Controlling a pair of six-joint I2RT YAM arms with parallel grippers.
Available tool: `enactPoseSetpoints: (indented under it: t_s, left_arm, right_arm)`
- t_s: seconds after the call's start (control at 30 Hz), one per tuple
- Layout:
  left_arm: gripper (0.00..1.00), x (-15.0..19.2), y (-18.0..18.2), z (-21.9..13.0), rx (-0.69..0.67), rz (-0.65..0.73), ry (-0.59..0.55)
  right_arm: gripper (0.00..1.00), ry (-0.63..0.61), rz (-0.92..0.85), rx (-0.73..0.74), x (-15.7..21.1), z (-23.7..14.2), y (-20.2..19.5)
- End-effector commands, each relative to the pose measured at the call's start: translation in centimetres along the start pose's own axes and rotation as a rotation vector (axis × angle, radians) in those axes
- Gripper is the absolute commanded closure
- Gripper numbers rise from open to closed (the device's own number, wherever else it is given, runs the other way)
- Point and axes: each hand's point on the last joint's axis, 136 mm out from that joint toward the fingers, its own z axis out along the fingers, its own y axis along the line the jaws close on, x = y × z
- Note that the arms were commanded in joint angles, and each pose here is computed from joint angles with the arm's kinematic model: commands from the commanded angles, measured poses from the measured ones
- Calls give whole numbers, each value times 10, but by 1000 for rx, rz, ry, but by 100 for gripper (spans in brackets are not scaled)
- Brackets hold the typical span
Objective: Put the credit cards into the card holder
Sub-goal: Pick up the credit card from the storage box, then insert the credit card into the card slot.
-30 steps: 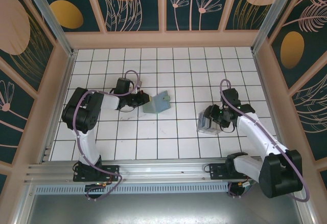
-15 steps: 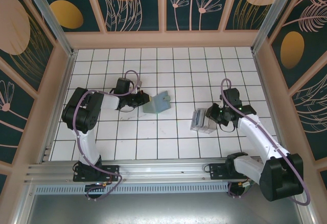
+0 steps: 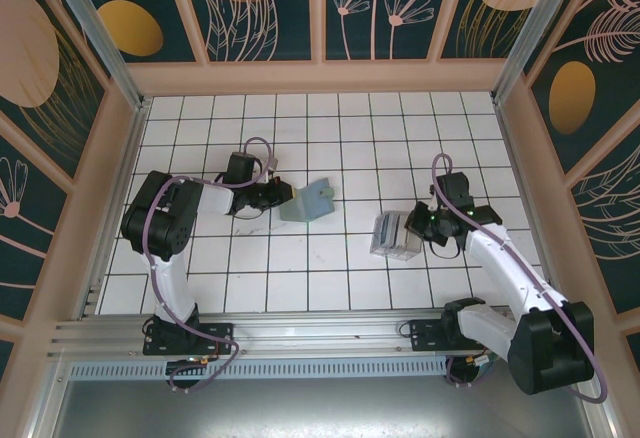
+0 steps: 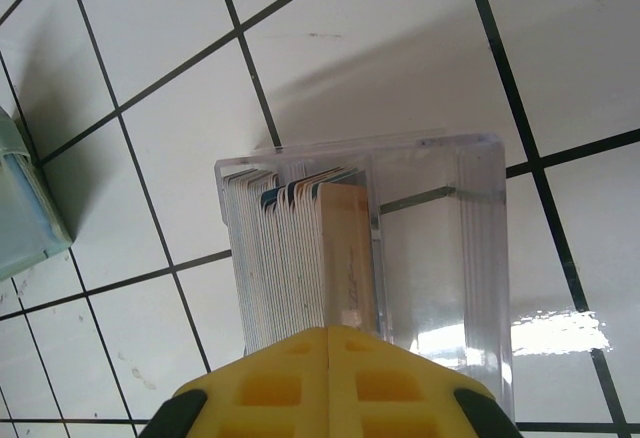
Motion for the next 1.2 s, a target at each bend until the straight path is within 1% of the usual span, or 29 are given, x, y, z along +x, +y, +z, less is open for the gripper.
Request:
enactPoseSetpoints:
  t_s: [0.0,0.07,0.17,0.23,0.37,0.43,0.53,0.6,0.67,0.73,0.8,0.87,1.03,1.17]
  left_arm:
    - [98,24,26,3,-64,-78,67]
    - [98,24,26,3,-63,-81,66]
    - [99,25,25,2,-60,-76,69]
    - [100,27,28,0,-73,-70,66]
    - [100,29,24,0,-45,-80,72]
    - [100,27,24,0,-48,-81,60]
    - [98,22,19,0,-26,-86,41]
    - [95,21,17,0,-17,-86,39]
    - [94,19,18,0,-24,-91,35]
    - [94,19,17,1,-13,-99,40]
    - [95,18,14,2,0,-97,47]
    - [96,19,15,3,-1,-93,51]
    - [94,20,18,5,4,-92,66]
    - [91,23,23,5,-2,-105,71]
  right_arm:
    - [97,-43,-12,12,-5,-8,-2]
    - [100,-53,-9,26,-6,-12,-3]
    - [100,-98,3,98,-14,-22,-13]
    - [100,-122,-21,102,-20,-29,-10]
    - [100,-161,-96,62,-33,-47,8]
    - [100,-196,-183,-29,-43,-60,33]
    - [100,-254,-239,-105,-56,-75,55]
    - [100,-257,-279,-188,-58,-77,74]
    - [100,-239,-321,-323,-57,-77,100]
    - [100,-189,-353,-455,-48,-71,124]
    - [100,-120,-383,-536,-37,-55,145]
    - [100,-76,-417,-567,-31,-34,164]
    - [100,48,-409,-673,-25,9,205]
    - [100,131,-419,-682,-17,48,215]
